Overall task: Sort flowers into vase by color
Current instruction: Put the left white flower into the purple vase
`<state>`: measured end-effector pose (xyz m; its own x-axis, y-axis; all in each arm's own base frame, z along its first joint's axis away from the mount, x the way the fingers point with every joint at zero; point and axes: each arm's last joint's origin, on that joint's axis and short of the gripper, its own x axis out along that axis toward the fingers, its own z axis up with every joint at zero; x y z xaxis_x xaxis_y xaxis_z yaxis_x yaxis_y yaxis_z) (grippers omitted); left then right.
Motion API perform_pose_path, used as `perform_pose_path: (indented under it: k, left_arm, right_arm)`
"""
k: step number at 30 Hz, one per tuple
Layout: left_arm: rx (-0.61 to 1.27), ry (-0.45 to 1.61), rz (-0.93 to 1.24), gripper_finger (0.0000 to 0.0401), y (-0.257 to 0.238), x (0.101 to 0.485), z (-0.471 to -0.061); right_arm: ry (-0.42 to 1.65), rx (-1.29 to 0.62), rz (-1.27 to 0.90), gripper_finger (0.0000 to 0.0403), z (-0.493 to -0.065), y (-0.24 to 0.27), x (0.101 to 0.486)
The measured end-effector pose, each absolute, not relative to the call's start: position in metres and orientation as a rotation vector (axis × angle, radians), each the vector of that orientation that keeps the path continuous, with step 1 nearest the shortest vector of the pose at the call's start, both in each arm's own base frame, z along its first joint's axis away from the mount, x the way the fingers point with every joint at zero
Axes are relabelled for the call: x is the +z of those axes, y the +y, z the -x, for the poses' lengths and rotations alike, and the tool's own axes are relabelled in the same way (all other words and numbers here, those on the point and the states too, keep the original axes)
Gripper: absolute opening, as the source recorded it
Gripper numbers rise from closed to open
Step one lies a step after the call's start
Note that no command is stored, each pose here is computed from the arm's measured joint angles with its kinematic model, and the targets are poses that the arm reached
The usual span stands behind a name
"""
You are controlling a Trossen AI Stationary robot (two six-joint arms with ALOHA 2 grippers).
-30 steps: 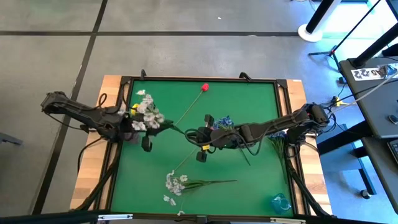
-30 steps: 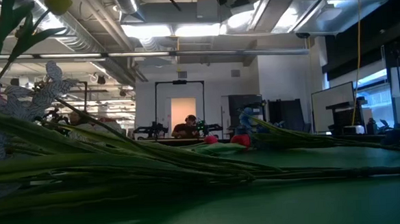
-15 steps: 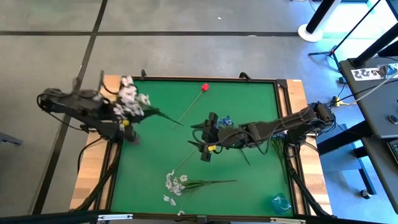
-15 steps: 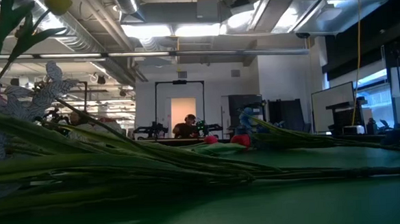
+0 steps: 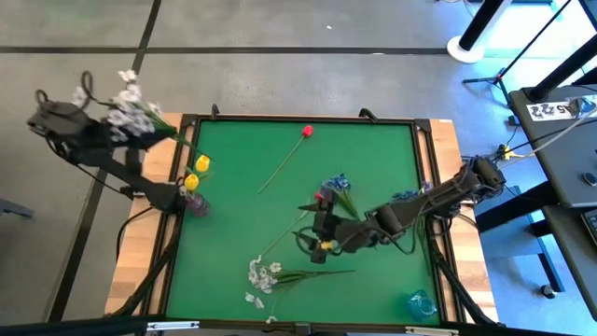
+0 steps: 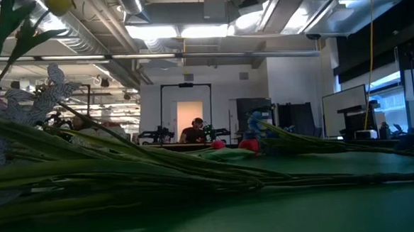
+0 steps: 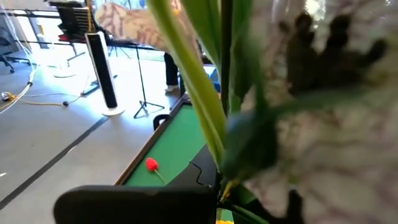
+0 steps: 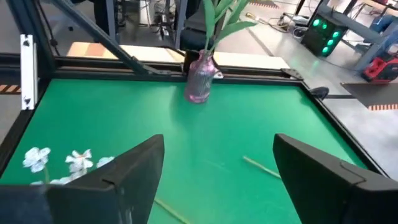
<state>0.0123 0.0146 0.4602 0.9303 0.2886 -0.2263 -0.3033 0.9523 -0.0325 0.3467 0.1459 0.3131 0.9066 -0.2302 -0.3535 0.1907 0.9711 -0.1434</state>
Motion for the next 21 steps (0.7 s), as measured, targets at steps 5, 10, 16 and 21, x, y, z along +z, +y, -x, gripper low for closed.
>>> perform_pose_path:
  k: [5,10,16,21]
  left_arm:
    - [0.331,0.205,0.121,0.0010,0.026,0.442,0.013]
    - [0.350,0.185,0.112,0.0011,0.027,0.429,0.014]
    - [0.409,0.164,0.043,0.0012,0.027,0.431,0.011]
    - [0.464,0.279,0.108,0.0012,0.030,0.414,0.018]
  right_arm:
    - [0.390,-0.240,0.113,0.0295,-0.342,0.152,0.311]
    - [0.375,-0.257,0.106,0.0294,-0.343,0.150,0.312]
    - [0.367,-0.294,0.099,0.0294,-0.347,0.141,0.313]
    - [0.383,-0.292,0.110,0.0294,-0.346,0.142,0.312]
